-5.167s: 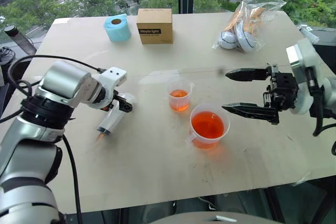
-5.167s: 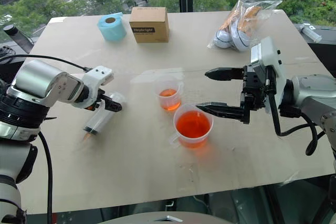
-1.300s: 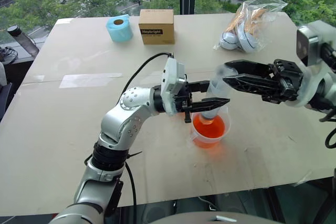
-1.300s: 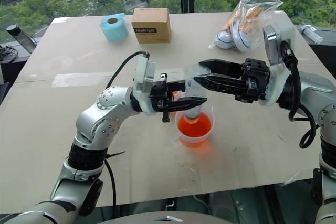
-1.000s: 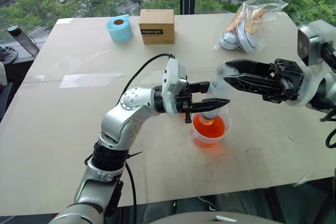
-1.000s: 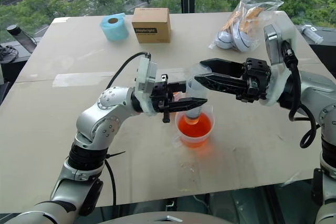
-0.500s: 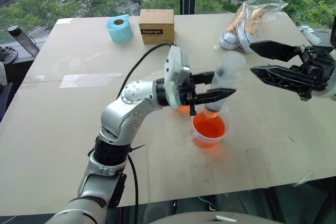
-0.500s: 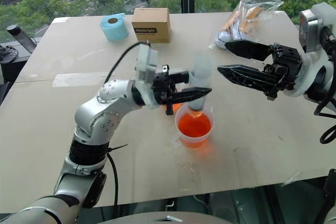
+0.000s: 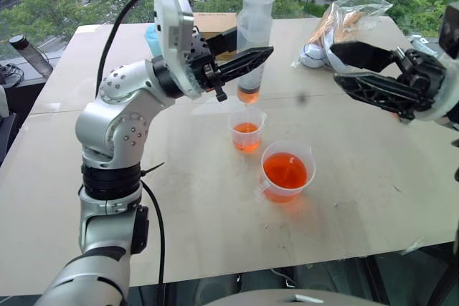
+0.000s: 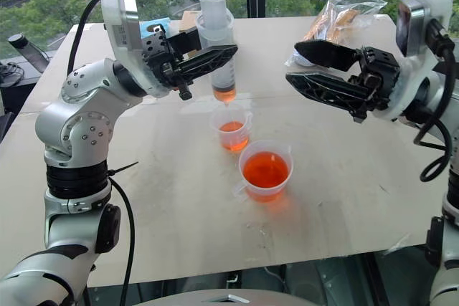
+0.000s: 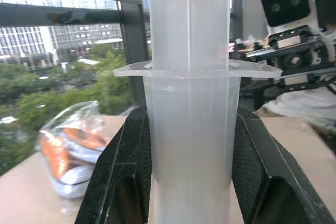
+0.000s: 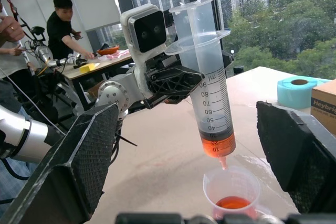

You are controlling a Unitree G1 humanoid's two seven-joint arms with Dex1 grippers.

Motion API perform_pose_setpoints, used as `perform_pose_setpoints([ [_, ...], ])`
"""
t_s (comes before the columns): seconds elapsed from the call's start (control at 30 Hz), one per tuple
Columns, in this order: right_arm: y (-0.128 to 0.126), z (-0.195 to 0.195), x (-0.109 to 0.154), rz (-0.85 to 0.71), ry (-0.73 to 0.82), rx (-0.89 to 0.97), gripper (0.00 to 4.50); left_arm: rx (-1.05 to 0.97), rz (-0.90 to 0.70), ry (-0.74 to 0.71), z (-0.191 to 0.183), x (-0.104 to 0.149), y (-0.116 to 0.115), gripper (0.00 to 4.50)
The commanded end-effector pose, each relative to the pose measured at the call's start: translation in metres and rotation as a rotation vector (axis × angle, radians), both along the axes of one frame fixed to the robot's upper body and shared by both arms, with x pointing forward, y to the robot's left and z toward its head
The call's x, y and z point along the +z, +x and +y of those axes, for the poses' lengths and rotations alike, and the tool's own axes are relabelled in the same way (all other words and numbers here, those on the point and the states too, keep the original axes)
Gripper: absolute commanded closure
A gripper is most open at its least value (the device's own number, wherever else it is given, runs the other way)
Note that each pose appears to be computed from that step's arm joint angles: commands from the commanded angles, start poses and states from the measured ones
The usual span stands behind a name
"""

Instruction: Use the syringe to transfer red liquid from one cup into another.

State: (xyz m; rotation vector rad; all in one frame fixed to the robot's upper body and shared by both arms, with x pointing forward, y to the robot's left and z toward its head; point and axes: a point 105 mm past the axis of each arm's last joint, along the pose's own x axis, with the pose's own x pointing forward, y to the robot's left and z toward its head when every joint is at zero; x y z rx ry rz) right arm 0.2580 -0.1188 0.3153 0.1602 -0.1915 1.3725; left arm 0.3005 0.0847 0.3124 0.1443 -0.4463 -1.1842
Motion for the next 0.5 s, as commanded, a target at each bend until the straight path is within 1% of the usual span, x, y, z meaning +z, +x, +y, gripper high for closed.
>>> perform_pose_setpoints([
  [0.03, 0.005, 0.012, 0.017, -0.087, 0.011, -0.012, 0.10, 0.024, -0.029, -0.026, 0.006, 0.002, 0.001, 3.09],
  [0.1, 0.012, 0.022, 0.016, -0.093, -0.031, -0.040, 0.10, 0.019, -0.022, -0.022, 0.003, -0.004, 0.003, 3.09],
  [0.2, 0.024, 0.036, 0.017, -0.146, -0.089, -0.114, 0.10, 0.026, -0.020, -0.010, 0.002, -0.010, 0.007, 3.09],
  [0.27, 0.029, 0.042, 0.026, -0.159, -0.058, -0.118, 0.10, 0.041, -0.019, -0.006, 0.004, -0.014, 0.010, 3.09],
  [0.33, 0.036, 0.047, 0.036, -0.165, -0.031, -0.135, 0.10, 0.063, -0.031, 0.047, 0.005, -0.025, 0.014, 3.09],
  [0.4, 0.038, 0.052, 0.044, -0.152, -0.011, -0.131, 0.10, 0.065, -0.014, 0.012, 0.006, -0.027, 0.016, 3.09],
  [0.5, 0.036, 0.060, 0.042, -0.140, -0.029, -0.091, 0.10, 0.078, -0.011, 0.021, 0.007, -0.036, 0.018, 3.09],
])
